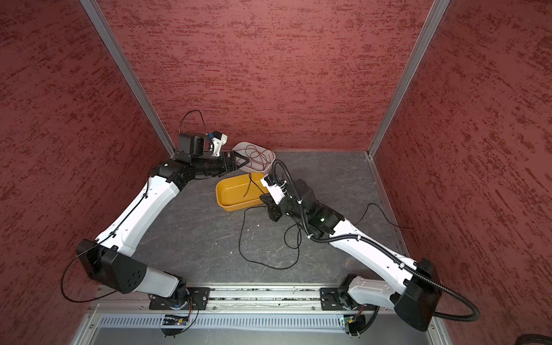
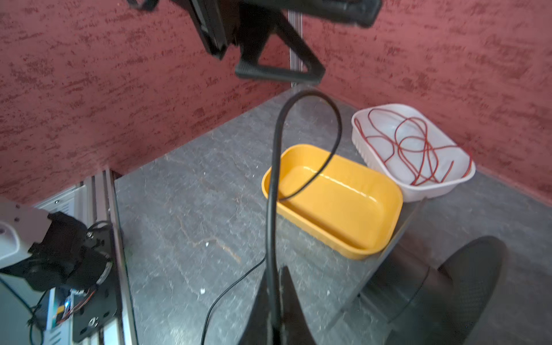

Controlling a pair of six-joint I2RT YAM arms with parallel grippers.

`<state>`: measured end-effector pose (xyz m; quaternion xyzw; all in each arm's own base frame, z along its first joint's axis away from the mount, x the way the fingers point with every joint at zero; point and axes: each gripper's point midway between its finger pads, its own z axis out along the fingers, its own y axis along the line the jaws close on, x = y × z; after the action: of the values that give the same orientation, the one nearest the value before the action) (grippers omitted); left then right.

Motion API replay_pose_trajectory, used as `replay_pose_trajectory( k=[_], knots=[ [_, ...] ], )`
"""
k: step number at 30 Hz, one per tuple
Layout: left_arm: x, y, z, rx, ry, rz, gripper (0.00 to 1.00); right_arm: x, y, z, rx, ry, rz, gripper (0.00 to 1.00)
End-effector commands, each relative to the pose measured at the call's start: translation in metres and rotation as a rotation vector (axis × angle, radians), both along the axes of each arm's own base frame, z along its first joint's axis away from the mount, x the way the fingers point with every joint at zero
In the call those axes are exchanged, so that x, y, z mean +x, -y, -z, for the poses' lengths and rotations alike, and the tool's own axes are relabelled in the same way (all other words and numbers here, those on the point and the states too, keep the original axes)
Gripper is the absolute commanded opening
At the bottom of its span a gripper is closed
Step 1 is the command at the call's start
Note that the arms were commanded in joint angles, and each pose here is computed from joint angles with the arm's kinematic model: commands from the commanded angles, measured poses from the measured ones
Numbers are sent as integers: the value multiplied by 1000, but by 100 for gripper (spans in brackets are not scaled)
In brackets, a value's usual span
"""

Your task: Wrap the cables

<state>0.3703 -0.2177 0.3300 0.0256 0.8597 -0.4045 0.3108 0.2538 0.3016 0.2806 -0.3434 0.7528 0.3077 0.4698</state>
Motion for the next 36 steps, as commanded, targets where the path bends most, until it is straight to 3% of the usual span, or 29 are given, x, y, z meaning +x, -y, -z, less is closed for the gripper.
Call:
replay_pose_trajectory(
  k=[1,7,18,30,36],
  knots=[
    [-6,11,13,29,-28,71,79,-24,15,30,-55,-135,-50,0],
    [-5,32,38,59,-88,111,76,-20,27,75,-106,-256,15,0],
    [-3,57,65,87,-157,150,71,15,13,114,-76,-293,110,0],
    [-11,83,82,106,-173,229,63,36,12,93,-25,-194,156,0],
    [-13,101,98,155,-205,268,57,31,11,79,12,-189,127,0]
  ],
)
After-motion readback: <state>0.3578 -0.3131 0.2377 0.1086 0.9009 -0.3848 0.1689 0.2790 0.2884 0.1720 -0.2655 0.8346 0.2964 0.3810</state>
